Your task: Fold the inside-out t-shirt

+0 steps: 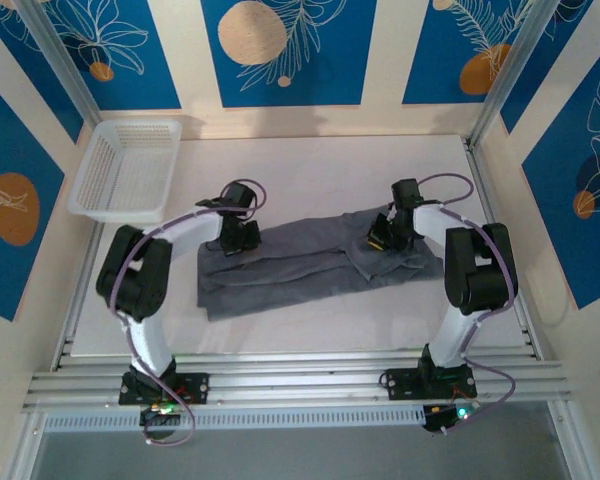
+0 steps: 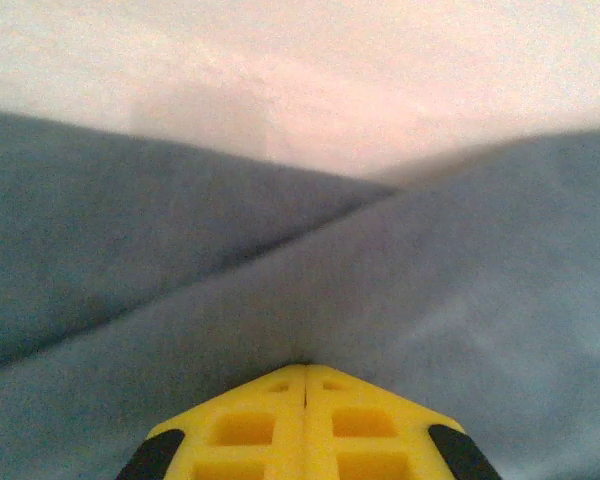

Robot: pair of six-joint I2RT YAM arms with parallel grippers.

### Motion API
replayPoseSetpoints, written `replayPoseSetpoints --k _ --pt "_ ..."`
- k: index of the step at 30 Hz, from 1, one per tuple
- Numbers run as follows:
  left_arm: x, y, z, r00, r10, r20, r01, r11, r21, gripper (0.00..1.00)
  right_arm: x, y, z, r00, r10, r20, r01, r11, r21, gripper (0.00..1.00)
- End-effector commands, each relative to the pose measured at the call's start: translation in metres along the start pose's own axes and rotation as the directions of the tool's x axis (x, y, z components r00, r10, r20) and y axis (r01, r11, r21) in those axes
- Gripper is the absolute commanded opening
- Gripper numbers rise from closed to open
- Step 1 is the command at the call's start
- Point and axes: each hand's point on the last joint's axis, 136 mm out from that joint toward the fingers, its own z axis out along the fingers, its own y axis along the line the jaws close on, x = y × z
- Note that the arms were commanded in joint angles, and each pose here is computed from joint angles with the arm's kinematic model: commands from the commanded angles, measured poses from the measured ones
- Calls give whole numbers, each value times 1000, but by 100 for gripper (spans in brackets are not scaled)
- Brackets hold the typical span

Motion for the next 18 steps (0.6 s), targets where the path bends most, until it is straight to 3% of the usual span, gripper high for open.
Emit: replayPoseSetpoints --k 1,5,8,12,15,18 --pt "-6 -5 20 999 -28 -37 27 999 -33 0 0 -4 1 998 42 -44 -41 999 12 0" --pt "-28 -14 55 998 -42 -47 39 998 -50 0 14 -12 7 986 113 -126 -105 992 68 0" --pt "-52 -35 76 996 -76 -53 76 997 5 0 32 1 5 969 162 -189 -161 987 23 0" --pt "-103 -76 100 997 -72 -4 72 995 71 0 94 36 17 936 195 -293 -223 973 -66 0" --pt "-138 -113 109 997 -79 22 74 984 164 0 155 71 29 921 119 -372 -165 982 -95 0" --pt "-167 -145 86 993 -88 81 62 958 279 0 192 112 18 922 -10 -387 -55 986 -155 0"
